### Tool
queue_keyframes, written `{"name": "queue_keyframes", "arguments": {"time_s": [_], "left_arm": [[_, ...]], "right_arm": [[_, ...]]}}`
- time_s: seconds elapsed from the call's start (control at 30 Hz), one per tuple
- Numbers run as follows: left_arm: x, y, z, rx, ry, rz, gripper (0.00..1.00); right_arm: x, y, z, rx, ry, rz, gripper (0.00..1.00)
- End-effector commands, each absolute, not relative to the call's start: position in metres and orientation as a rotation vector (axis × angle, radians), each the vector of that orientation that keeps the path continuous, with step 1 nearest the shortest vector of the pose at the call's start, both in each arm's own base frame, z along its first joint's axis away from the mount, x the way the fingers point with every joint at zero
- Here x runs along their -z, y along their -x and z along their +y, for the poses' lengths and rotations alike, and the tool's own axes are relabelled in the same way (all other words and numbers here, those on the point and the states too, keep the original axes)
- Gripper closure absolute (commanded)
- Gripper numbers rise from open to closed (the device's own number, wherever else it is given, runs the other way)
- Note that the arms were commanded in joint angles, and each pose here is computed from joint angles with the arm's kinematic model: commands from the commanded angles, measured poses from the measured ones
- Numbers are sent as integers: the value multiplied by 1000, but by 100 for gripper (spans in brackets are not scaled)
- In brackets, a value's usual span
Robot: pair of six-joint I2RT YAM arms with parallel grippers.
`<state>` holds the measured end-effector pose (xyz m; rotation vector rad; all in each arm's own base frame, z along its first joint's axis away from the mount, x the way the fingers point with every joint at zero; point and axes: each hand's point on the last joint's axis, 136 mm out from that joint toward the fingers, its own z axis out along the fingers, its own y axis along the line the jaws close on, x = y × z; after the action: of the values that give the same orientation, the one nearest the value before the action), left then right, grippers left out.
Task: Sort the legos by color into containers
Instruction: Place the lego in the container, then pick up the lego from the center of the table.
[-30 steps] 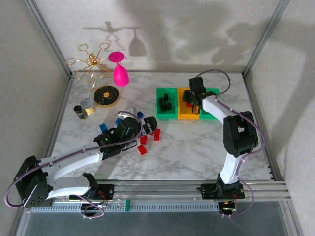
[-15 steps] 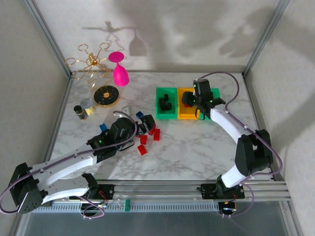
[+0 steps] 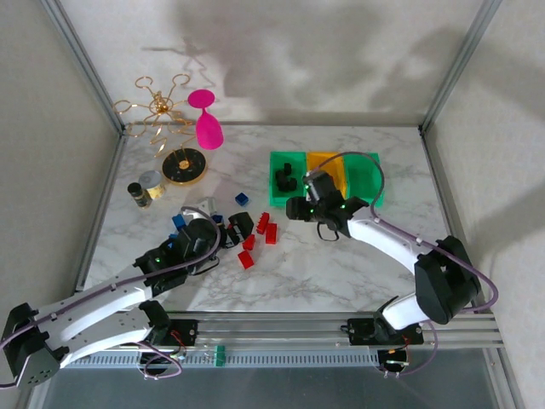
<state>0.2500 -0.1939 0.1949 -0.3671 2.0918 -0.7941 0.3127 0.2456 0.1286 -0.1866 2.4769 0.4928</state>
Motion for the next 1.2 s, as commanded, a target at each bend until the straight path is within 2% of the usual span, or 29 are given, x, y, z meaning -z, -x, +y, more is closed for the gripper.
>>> {"name": "queue_keyframes", "arguments": {"time_s": [0.0,0.37,0.67,0.93,1.17], "left_arm": [[-181,-246,-179,746,428,2109,0],[-170,-239,-163,716,475,2106,0],[-166,-238,-159,712,496,2101,0],[-167,-238,-158,713,502,2099,0],[-168,-238,-159,720,502,2095,0]], "right_arm": [[-117,-302,264,-496,189,2487,36],[-74,-284,315,-470,287,2573,30],[-50,-285,328,-308,332,2598,29],[-32,-282,328,-225,359,2623,36],[-25,-275,315,-168,360,2648,50]]}}
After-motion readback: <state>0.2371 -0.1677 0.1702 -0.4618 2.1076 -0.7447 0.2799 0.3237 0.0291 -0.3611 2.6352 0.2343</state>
